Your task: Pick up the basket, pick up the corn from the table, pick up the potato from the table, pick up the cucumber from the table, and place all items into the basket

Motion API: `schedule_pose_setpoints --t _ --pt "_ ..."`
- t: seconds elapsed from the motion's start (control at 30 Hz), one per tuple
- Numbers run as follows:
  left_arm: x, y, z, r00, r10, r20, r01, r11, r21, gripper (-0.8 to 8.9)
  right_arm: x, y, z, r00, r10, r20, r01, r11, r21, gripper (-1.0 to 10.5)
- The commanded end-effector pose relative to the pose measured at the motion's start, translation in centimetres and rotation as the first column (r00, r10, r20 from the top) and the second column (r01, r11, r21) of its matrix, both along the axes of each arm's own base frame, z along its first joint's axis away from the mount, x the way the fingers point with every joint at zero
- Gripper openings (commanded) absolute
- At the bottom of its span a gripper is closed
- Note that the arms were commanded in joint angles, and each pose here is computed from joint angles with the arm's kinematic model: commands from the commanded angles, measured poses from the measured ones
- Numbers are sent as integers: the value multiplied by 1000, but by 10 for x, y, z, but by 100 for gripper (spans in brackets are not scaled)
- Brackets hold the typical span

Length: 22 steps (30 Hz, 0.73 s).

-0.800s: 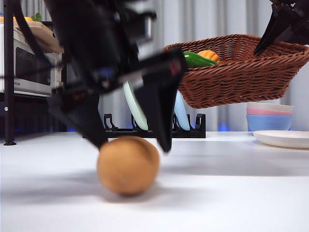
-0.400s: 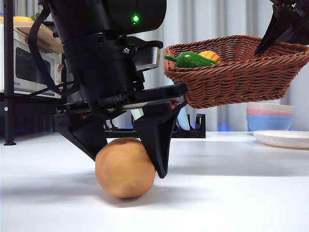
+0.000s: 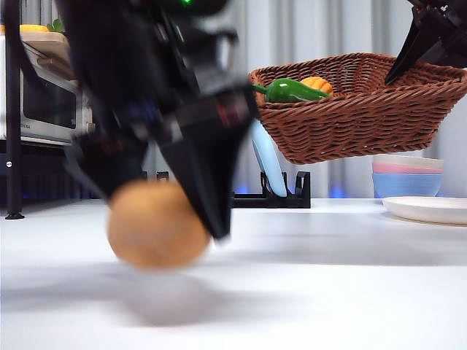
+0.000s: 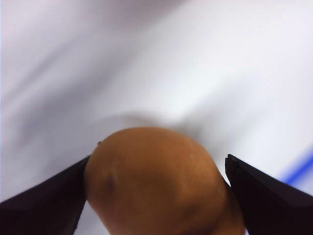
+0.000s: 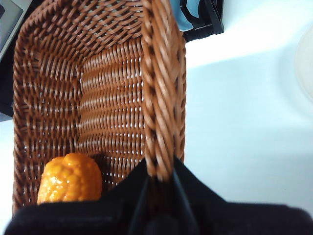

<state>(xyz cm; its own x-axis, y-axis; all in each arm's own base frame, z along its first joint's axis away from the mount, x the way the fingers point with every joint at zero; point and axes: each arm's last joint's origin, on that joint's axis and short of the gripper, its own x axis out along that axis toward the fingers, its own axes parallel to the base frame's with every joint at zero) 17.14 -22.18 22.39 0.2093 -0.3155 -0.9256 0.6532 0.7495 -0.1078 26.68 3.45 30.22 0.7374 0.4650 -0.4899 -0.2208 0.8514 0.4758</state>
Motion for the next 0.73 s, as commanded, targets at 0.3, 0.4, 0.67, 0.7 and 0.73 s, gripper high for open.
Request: schedule_pose_setpoints --t 0.3,0.4,0.67,0.7,0.73 --pt "-36 40 158 929 -45 366 238 831 -503 -8 -1 11 3 999 40 2 -40 999 19 -16" --pt "-35 40 181 883 24 468 285 765 -578 -8 -5 20 0 997 74 -28 -74 997 16 -16" --pt "-7 22 175 783 204 588 170 838 -518 -8 -17 52 -4 976 200 -89 -200 980 11 -16" --pt "0 20 170 780 219 586 137 854 -501 -8 -19 56 -5 971 216 -100 -216 976 10 -16" --pt "7 18 165 780 228 582 112 865 -488 -8 -21 59 -6 967 229 -110 -230 973 9 -16"
